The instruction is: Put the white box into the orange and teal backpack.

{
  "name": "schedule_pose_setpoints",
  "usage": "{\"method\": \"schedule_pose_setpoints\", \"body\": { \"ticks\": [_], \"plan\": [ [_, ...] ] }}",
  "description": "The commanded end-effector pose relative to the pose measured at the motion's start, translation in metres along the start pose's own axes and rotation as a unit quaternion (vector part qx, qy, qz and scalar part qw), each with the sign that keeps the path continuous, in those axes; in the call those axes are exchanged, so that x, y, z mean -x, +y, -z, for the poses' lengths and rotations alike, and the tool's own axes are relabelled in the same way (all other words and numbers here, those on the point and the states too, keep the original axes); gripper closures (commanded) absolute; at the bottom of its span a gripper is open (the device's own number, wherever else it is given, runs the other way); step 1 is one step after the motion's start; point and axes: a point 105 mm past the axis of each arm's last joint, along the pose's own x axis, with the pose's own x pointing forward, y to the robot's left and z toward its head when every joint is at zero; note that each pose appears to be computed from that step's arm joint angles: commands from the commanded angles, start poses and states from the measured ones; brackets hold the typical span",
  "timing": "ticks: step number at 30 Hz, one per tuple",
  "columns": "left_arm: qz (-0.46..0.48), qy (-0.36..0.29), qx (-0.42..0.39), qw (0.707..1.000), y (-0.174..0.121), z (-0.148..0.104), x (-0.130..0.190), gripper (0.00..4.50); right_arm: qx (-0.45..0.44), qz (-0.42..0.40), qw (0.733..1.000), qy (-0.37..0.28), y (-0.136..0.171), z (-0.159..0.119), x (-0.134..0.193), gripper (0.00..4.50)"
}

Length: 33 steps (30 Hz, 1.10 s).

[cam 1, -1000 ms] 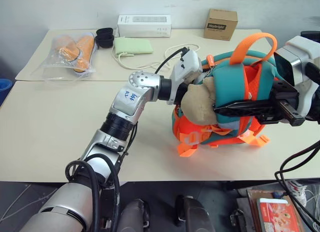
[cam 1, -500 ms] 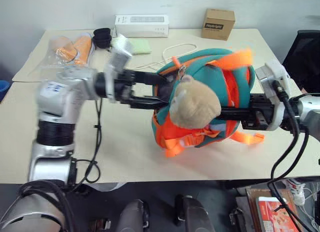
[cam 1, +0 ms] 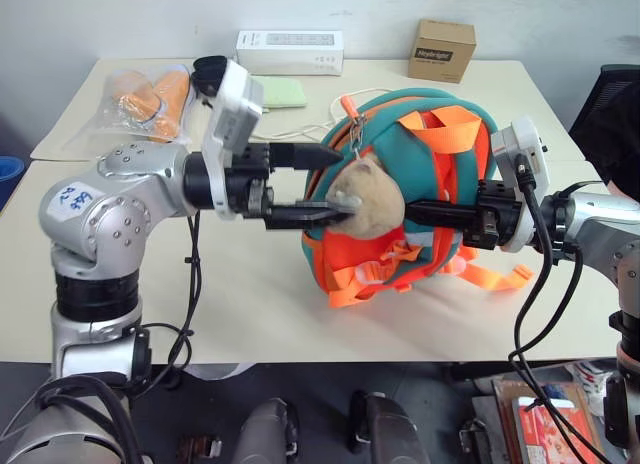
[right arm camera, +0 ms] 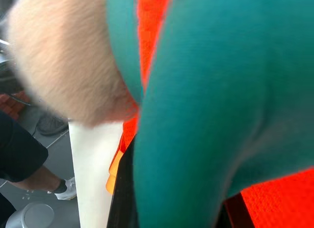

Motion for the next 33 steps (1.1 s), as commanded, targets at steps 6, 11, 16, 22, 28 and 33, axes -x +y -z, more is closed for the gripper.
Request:
{"method": "schedule_pose_setpoints", "body": {
  "ticks": [6,11,16,22,28,33],
  "plan": [
    [0.031,0.018,-0.043,0.998,-0.005,0.006,-0.021,0.02,0.023,-0.011,0.999,-0.027,0.013,-0.016,0.004,4.50],
    [0.010,0.011,-0.053,0.998,0.010,-0.009,0.003,0.02,0.026,0.008,1.000,-0.014,0.009,-0.009,0.008,4.50],
    [0.070,-0.056,-0.010,0.996,-0.003,-0.045,0.027,0.02,0.025,0.018,0.999,-0.025,0.009,-0.012,0.011,4.50],
    [0.085,-0.016,-0.011,0.996,-0.011,-0.033,0.022,0.02,0.019,0.017,0.999,-0.030,0.008,-0.014,0.010,4.50],
    [0.061,0.041,-0.079,0.994,-0.002,0.002,-0.016,0.02,0.013,0.003,0.999,-0.034,0.012,-0.015,0.009,4.50],
    [0.030,0.059,-0.127,0.990,0.006,0.018,-0.035,0.02,0.009,0.000,0.999,-0.040,0.013,-0.017,0.008,4.50]
  ]
}}
